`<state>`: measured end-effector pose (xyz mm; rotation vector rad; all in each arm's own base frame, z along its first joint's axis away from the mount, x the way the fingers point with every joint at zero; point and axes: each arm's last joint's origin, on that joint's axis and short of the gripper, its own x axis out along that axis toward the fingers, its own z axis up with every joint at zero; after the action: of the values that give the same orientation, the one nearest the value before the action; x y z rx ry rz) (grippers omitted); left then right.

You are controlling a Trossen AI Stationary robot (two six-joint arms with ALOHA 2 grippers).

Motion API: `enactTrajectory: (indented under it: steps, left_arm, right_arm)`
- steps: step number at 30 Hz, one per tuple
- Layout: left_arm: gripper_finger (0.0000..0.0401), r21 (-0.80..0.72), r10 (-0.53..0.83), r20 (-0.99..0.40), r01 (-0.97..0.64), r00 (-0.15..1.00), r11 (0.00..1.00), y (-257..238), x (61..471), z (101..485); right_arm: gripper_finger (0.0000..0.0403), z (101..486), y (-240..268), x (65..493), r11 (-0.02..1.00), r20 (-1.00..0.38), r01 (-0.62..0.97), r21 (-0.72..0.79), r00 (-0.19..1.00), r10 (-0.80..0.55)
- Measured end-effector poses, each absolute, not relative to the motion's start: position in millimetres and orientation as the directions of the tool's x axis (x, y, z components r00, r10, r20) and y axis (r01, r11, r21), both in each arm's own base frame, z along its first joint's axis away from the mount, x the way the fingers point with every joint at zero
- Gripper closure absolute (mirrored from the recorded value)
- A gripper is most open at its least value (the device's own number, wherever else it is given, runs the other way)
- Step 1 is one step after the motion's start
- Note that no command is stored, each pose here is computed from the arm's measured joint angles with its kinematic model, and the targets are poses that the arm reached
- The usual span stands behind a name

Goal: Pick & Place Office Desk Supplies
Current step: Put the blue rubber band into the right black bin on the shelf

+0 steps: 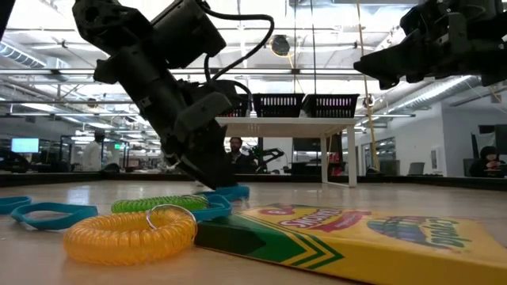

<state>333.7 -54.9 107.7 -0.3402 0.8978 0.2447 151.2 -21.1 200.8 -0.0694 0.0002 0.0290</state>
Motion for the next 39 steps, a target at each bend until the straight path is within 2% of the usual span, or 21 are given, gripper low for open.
enactTrajectory:
  steps: [8, 13, 16, 23, 30, 33, 39]
  left_arm:
    - [0.0389, -0.179, 0.074, -0.808, -0.364, 0.584, 0.914, -52, 332, 106]
    - [0.0384, -0.202, 0.065, -0.801, -0.369, 0.596, 0.907, -47, 334, 108]
    - [0.0395, -0.202, 0.062, -0.780, -0.344, 0.623, 0.917, -45, 336, 113]
    - [0.0397, -0.151, 0.102, -0.681, -0.275, 0.725, 0.949, -41, 334, 152]
    - [0.0398, -0.034, 0.177, -0.475, -0.219, 0.862, 0.975, -36, 335, 198]
    - [0.0395, 0.002, 0.184, -0.380, -0.198, 0.907, 0.980, -32, 338, 209]
    - [0.0397, 0.059, 0.184, -0.174, -0.176, 0.968, 0.983, -20, 346, 230]
  right_arm:
    - [0.0289, 201, -21, 151, 0.997, -0.002, -0.029, -0.071, 1.000, 0.029]
    - [0.0289, 201, -21, 151, 0.997, -0.002, -0.029, -0.071, 1.000, 0.029]
    - [0.0289, 201, -21, 151, 0.997, -0.002, -0.029, -0.068, 1.000, 0.029]
    - [0.0289, 201, -21, 151, 0.997, -0.002, -0.029, -0.068, 1.000, 0.029]
    - [0.0289, 201, -22, 151, 0.998, -0.001, 0.002, -0.064, 1.000, -0.002]
    - [0.0289, 201, -23, 151, 0.997, -0.002, 0.049, -0.064, 0.999, -0.049]
    - [0.0289, 201, -23, 151, 0.997, -0.001, 0.047, -0.064, 0.999, -0.047]
